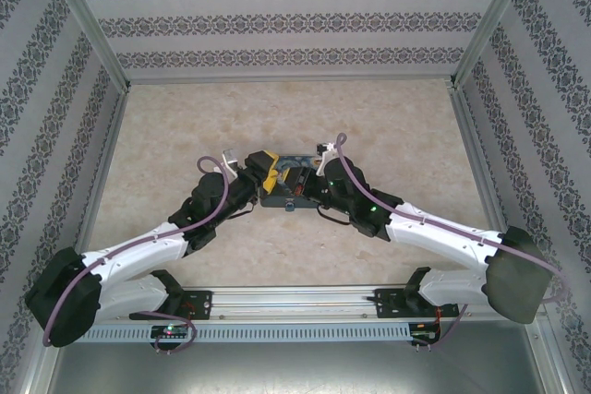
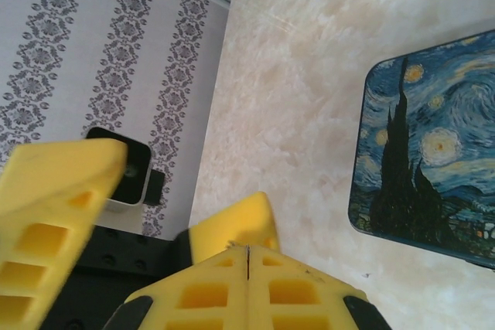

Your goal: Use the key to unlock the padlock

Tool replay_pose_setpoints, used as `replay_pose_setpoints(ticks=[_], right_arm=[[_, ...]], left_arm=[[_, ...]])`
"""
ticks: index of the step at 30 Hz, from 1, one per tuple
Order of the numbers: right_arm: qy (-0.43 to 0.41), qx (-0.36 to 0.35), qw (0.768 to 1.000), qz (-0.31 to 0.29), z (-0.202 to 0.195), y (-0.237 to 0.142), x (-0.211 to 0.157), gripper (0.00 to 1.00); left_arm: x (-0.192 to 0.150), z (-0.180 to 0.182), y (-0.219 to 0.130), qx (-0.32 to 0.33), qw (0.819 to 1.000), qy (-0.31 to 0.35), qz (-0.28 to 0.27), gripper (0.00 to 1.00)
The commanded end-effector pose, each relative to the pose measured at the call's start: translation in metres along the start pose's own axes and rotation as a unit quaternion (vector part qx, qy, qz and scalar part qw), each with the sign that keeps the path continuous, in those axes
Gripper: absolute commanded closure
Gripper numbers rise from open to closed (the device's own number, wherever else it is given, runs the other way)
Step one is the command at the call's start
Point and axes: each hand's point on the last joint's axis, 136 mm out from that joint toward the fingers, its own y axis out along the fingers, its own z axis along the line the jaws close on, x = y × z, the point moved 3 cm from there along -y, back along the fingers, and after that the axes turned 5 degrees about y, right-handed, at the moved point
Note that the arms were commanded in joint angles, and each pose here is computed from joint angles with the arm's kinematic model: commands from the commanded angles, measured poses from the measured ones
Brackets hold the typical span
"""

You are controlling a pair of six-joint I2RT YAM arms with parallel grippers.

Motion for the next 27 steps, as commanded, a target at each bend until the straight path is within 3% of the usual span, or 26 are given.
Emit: replay_pose_setpoints(ticks=[1, 9, 21, 27], right_arm=[[0.008, -0.004, 1.000, -0.003, -0.005, 0.000, 0.000, 1.00], [0.004, 0.009, 1.000, 0.004, 0.005, 0.004, -0.002, 1.00], [-0.001, 0.028, 0.999, 0.017, 0.020, 0.010, -0.011, 1.00], [-0.004, 0.028, 1.000, 0.010, 0.021, 0.006, -0.008, 1.00]], left_arm=[[-0.002, -0.010, -0.002, -0.017, 1.000, 0.008, -0.001, 0.37], [-0.003, -0.008, -0.002, -0.012, 1.000, 0.012, 0.002, 0.37], [-0.003, 0.004, -0.001, 0.003, 1.000, 0.012, -0.001, 0.59], [-0.003, 0.006, -0.002, 0.008, 1.000, 0.015, -0.001, 0.59]])
